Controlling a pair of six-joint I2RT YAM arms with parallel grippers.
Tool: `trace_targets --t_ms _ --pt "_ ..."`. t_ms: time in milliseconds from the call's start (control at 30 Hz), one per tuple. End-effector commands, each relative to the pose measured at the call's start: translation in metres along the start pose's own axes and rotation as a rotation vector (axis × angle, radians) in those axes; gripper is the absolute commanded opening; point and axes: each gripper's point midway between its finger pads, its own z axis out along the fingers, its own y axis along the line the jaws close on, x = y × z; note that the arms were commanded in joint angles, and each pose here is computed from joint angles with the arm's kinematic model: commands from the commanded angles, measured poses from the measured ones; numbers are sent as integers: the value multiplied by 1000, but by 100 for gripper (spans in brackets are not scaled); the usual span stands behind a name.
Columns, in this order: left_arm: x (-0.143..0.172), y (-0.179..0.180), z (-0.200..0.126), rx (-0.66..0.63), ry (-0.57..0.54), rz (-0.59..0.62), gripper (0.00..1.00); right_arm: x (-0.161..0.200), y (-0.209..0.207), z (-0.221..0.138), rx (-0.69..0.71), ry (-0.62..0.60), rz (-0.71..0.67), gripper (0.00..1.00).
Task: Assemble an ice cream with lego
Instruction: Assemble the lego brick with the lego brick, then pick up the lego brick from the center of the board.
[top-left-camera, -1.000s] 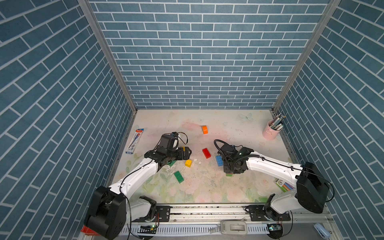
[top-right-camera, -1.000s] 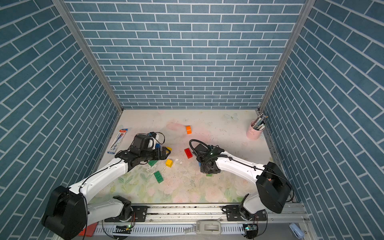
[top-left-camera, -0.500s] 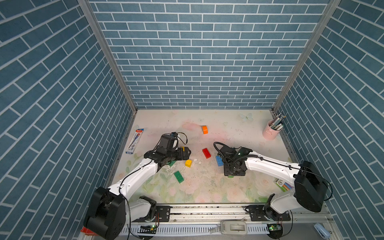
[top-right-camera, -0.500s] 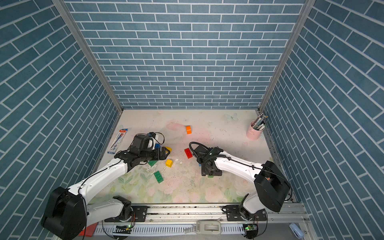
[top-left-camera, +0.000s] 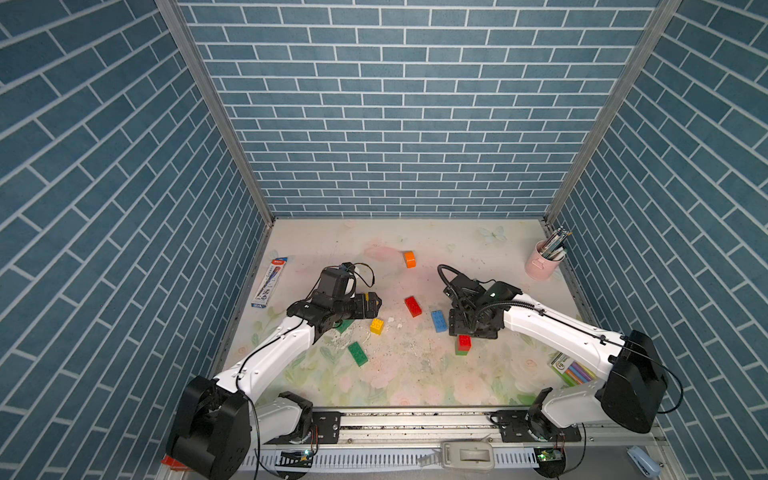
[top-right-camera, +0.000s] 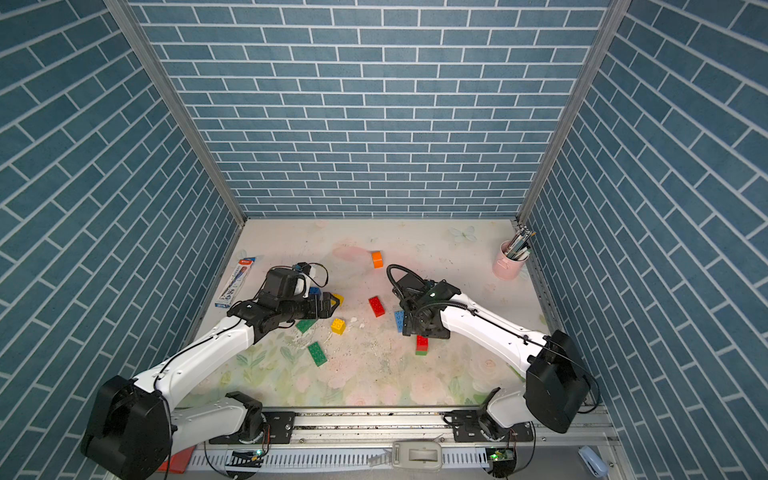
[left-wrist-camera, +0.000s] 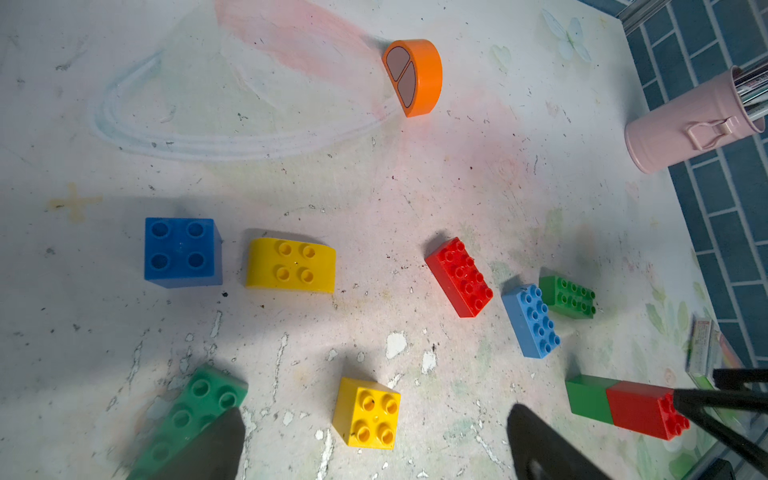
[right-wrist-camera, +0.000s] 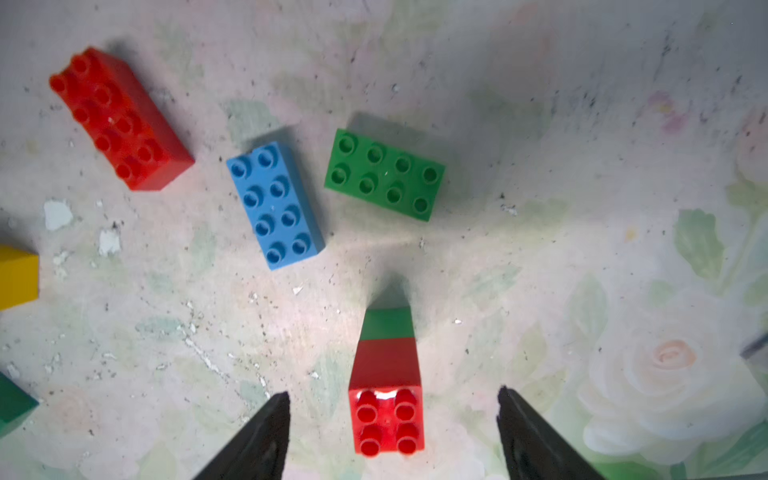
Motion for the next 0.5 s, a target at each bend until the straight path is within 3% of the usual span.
trace_targets --t_ms 0,467 --pt "-8 -5 -3 5 -20 26 99 -18 -5 2 14 -8 14 80" --pt "-8 -6 3 18 -11 48 100 -62 12 76 28 57 108 82"
